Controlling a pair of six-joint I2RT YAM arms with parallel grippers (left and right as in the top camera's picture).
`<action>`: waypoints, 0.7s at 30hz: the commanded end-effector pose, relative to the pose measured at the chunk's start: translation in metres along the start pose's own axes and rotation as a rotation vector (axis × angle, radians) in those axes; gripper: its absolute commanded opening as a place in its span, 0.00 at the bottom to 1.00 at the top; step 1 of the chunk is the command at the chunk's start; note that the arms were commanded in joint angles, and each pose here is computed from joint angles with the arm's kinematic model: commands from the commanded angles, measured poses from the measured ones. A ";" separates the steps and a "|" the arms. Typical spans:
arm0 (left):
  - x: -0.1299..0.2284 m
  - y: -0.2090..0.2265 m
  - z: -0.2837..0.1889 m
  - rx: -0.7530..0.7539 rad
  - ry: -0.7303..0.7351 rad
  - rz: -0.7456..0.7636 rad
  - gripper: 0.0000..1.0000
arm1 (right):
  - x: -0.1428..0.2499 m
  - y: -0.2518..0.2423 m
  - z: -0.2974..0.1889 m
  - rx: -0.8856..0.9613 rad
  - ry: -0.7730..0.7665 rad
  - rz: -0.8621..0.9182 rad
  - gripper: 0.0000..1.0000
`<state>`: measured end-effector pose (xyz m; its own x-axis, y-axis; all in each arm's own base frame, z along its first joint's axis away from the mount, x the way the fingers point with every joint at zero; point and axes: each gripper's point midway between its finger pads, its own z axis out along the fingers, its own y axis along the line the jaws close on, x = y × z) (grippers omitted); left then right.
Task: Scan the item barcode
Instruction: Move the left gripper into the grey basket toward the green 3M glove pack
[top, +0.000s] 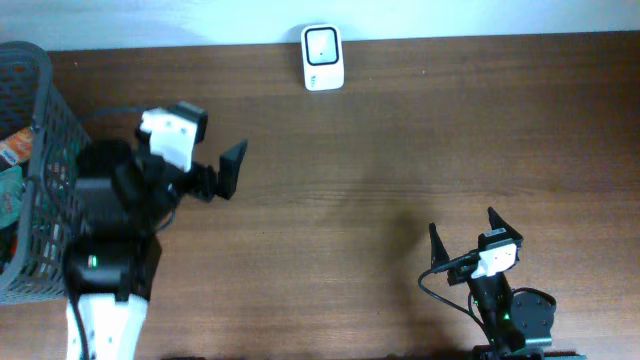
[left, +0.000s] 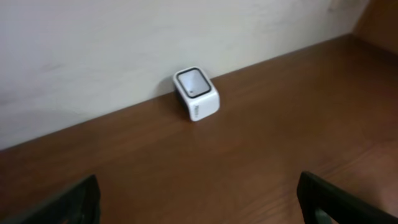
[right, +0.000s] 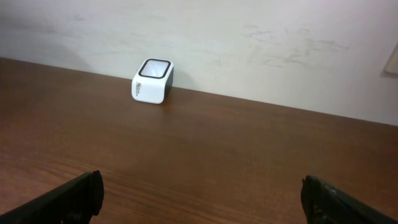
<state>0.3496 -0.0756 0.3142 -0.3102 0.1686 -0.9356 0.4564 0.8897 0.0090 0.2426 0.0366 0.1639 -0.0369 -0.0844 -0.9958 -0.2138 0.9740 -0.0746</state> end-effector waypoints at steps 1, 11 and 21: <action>-0.017 -0.005 0.016 0.096 0.032 0.032 0.99 | 0.003 0.000 0.000 -0.002 0.002 -0.003 0.98; -0.004 0.022 0.037 0.009 0.162 -0.011 0.99 | 0.003 0.000 0.000 -0.002 0.002 -0.003 0.98; -0.067 0.071 0.033 -0.237 0.007 -0.111 0.99 | 0.003 0.000 0.000 -0.002 0.002 -0.003 0.98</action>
<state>0.4167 -0.0546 0.3453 -0.3633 0.1137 -0.9247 0.3181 0.9480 -0.0084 0.2425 0.0366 0.1640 -0.0369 -0.0844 -0.9958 -0.2138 0.9740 -0.0746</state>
